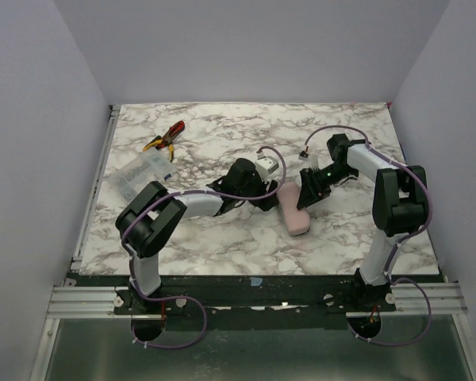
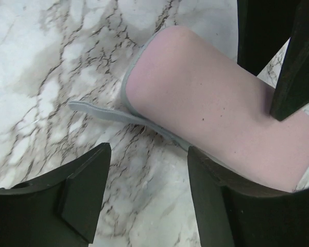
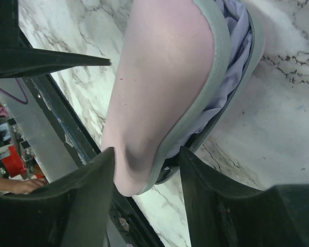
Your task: Open the umbrella
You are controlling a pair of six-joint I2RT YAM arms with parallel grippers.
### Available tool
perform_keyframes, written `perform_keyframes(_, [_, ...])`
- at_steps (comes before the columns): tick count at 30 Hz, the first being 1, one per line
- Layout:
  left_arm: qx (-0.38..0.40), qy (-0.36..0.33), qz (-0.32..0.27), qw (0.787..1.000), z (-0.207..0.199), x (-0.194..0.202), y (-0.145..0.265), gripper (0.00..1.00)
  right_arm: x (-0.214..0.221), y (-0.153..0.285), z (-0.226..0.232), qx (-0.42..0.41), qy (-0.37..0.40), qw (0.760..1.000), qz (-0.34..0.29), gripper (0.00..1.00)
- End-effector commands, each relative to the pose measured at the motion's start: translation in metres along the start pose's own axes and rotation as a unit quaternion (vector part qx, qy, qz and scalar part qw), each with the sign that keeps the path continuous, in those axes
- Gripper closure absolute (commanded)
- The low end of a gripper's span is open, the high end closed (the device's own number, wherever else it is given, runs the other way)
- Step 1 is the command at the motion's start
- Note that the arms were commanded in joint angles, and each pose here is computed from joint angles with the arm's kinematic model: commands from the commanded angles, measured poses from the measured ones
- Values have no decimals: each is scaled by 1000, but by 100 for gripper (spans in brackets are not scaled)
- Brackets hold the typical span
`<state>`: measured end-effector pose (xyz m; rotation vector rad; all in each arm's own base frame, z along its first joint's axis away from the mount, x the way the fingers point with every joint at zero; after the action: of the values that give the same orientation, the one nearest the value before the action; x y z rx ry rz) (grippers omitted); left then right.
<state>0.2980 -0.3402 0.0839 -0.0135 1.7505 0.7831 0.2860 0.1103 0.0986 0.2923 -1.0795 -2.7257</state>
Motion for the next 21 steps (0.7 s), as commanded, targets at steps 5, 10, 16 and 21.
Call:
perform_keyframes(5, [-12,2,-46,999,3,-26,50,19,-1,23,33,-26,18,999,-19,39])
perform_keyframes(10, [-5,29,-49,998,3,-26,63,18,4,24,50,-77,5,997,-20,39])
perform_keyframes(16, [6,33,-60,998,-1,-29,75,18,2,19,51,-72,-10,997,-30,39])
perform_keyframes(21, [12,37,-64,997,-3,-31,78,19,3,22,57,-79,6,996,-44,42])
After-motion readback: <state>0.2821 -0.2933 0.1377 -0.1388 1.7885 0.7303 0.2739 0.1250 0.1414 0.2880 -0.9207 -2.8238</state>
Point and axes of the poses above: each gripper's point midway between its finger pads, its own y axis back along the fingers, its own z axis along the line the jaws close on, x = y × z, the point moved 5 cm from there along y, back along the fingers, and after that the axes turned 13 degrees about -y, right-handed, at the moved point
